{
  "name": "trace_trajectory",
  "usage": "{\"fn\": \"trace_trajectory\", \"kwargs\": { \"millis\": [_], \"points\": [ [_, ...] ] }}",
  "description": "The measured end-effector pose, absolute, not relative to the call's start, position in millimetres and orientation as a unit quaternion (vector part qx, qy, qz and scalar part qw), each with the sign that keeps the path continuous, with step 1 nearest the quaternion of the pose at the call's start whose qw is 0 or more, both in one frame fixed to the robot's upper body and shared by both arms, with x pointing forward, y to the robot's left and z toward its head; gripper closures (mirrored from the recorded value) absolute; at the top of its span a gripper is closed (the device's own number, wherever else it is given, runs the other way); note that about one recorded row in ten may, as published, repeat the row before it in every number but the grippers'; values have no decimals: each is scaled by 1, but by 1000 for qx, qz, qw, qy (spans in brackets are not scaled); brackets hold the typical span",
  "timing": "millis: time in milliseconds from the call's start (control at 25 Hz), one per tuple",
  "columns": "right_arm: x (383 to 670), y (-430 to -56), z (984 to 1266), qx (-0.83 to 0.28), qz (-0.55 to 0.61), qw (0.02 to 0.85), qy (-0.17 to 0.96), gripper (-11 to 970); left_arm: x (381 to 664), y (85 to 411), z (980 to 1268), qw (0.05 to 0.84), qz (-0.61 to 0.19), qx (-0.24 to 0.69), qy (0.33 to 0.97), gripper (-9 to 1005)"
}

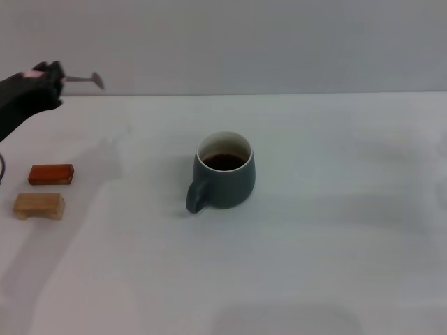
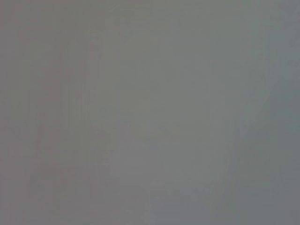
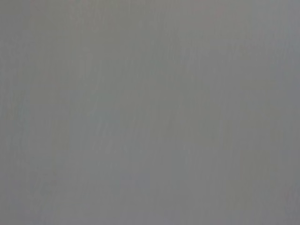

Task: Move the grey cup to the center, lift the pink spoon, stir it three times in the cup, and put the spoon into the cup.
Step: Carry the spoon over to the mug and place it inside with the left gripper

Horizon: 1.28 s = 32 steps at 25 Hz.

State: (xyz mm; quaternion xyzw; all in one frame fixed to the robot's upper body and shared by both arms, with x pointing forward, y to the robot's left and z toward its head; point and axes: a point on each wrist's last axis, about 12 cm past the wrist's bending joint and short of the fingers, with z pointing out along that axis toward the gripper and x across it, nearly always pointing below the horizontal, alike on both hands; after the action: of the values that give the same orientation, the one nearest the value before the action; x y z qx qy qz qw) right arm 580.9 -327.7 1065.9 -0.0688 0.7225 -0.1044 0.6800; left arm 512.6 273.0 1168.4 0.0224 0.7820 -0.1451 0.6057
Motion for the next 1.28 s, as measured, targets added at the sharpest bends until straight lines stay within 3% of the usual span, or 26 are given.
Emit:
{"fn": "trace_trajectory", "kwargs": {
  "millis": [360,680,1280],
  "points": [
    [580,-329,1066,-66,-106,680,722,938,527,243,1191,567,-129,109,807,852],
    [580,-330,1066,-66,-106,680,722,939,535,220,1207,529,-164,198,809,851],
    [578,-329,1065,-67,-105,680,723,938,541,188,1219,475,-178,317,802,852]
  ]
}}
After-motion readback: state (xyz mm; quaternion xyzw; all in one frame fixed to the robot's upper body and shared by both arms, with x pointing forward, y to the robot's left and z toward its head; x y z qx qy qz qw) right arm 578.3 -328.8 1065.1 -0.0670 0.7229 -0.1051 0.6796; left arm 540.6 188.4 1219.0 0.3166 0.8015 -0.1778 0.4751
